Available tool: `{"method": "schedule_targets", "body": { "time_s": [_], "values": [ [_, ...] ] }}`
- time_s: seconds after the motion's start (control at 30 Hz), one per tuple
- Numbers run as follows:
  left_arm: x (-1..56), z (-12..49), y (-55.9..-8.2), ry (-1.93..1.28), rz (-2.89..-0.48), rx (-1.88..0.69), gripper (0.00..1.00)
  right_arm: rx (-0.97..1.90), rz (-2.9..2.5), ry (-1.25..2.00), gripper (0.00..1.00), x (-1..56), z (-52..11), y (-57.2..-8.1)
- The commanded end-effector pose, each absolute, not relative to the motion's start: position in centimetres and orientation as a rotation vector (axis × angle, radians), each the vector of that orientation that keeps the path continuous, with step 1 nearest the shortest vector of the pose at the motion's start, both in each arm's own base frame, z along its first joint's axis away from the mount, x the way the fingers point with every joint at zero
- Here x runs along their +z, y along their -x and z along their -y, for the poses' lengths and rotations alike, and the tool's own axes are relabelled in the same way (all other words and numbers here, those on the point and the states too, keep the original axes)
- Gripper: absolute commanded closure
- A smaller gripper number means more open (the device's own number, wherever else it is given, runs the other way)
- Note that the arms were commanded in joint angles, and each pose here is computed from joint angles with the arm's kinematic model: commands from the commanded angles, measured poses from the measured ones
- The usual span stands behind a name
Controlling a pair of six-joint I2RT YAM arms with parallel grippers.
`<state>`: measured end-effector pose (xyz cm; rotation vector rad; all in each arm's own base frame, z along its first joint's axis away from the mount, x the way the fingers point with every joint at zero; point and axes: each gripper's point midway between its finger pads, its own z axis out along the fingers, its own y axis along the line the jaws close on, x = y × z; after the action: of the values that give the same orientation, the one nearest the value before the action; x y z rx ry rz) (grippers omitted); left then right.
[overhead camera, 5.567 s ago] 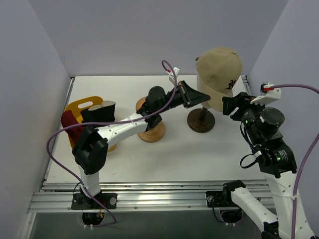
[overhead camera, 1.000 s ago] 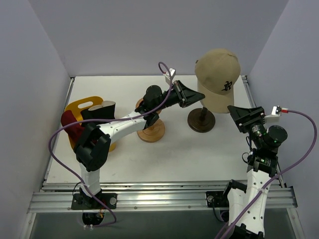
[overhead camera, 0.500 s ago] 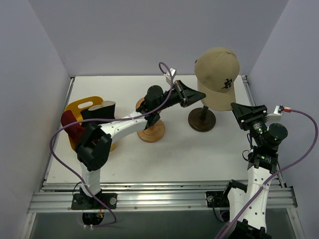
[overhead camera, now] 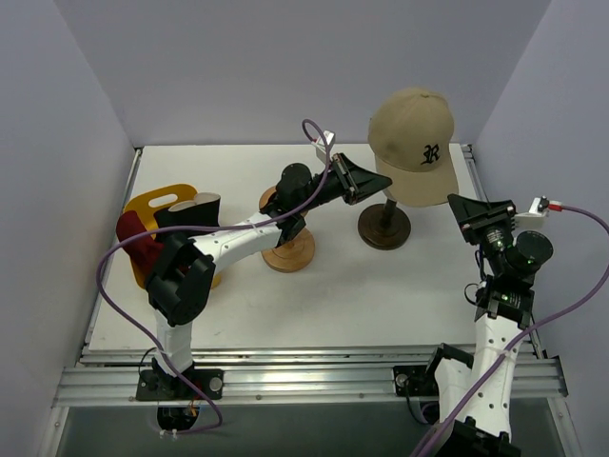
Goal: Stack the hats
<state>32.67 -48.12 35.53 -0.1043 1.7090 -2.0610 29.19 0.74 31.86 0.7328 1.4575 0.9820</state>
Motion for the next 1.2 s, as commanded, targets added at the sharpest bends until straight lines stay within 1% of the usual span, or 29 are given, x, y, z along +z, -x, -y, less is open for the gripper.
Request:
{"method": "schedule_targets", "body": {
  "time_s": [0.0,0.03,0.1,0.47,0.53,0.6,0.63,0.73,0.77,0.83,0.87,0.97,1.17],
  "values": [
    [33.7,48.9,-32.8,0.104,-1.779,-2.037,0.98,0.940,-1.360,-0.532,0.82,37.8,-1.6,-28.2],
    [33.7,48.9,-32.8,0.102,-1.778,-2.036,0.98,0.928,-1.362,-0.530,0.85,38.1,-1.5,-28.1],
    [33.8,48.9,-32.8,0.098,-1.777,-2.032,0.98,0.908,-1.366,-0.516,0.88,38.4,-1.5,-28.1],
    [32.7,48.7,-32.9,0.117,-1.797,-2.016,0.98,0.894,-1.374,-0.502,0.89,38.4,-1.6,-27.8],
    [32.7,48.6,-33.0,0.121,-1.794,-2.024,0.96,0.895,-1.378,-0.496,0.89,38.3,-1.7,-27.7],
    [32.8,48.5,-33.2,0.132,-1.787,-2.029,0.92,0.894,-1.374,-0.488,0.89,38.3,-1.9,-27.5],
    [32.6,48.5,-33.3,0.140,-1.789,-2.026,0.83,0.889,-1.378,-0.490,0.89,38.3,-1.9,-27.4],
    [32.6,48.2,-33.5,0.155,-1.790,-2.012,0.72,0.874,-1.380,-0.476,0.89,38.6,-1.9,-27.3],
    [32.6,48.0,-33.5,0.161,-1.794,-2.004,0.63,0.872,-1.381,-0.474,0.89,38.6,-1.9,-27.3],
    [32.9,47.4,-33.8,0.176,-1.788,-1.980,0.57,0.875,-1.382,-0.467,0.89,38.7,-2.0,-27.3],
    [32.7,47.2,-34.0,0.188,-1.797,-1.965,0.52,0.873,-1.383,-0.464,0.89,38.7,-2.0,-27.3],
    [32.6,46.5,-34.4,0.210,-1.798,-1.931,0.44,0.873,-1.386,-0.461,0.89,38.6,-2.1,-27.3],
    [33.1,45.8,-34.7,0.201,-1.791,-1.888,0.41,0.874,-1.414,-0.493,0.89,36.8,-2.0,-27.5]
  ]
}}
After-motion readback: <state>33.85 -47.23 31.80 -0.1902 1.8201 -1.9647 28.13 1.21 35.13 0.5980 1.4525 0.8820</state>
